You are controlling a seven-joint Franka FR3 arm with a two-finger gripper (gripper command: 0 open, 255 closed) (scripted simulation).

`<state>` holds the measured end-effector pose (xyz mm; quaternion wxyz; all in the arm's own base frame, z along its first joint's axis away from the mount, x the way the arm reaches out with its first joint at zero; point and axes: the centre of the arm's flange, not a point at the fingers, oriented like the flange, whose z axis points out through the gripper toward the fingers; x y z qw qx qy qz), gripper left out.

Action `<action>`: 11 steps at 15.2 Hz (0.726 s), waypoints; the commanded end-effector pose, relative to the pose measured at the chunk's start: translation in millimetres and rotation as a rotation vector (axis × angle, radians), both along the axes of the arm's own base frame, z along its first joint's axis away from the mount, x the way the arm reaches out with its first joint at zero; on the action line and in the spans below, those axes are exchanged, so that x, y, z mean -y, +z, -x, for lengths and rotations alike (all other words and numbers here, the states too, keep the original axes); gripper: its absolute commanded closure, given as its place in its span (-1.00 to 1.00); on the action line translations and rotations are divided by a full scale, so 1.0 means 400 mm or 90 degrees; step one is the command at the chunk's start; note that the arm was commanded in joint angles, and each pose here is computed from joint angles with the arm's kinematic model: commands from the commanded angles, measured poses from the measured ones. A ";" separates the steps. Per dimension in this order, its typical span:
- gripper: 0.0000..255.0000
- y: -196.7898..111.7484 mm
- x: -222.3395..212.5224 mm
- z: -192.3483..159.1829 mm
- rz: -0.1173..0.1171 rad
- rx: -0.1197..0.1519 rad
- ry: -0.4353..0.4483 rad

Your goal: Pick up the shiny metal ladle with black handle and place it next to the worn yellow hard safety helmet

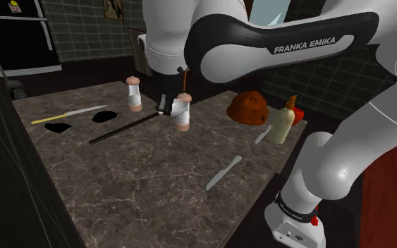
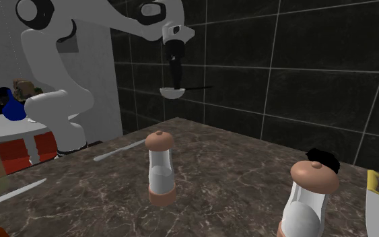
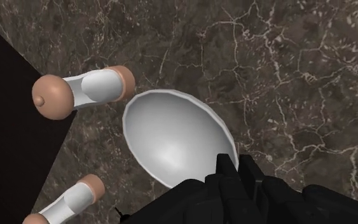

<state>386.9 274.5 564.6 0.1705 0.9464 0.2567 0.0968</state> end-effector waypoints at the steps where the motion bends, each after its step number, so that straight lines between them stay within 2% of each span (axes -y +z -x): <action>1: 1.00 0.005 0.046 -0.025 0.000 0.000 0.000; 11: 1.00 0.006 0.345 -0.165 0.000 0.000 0.000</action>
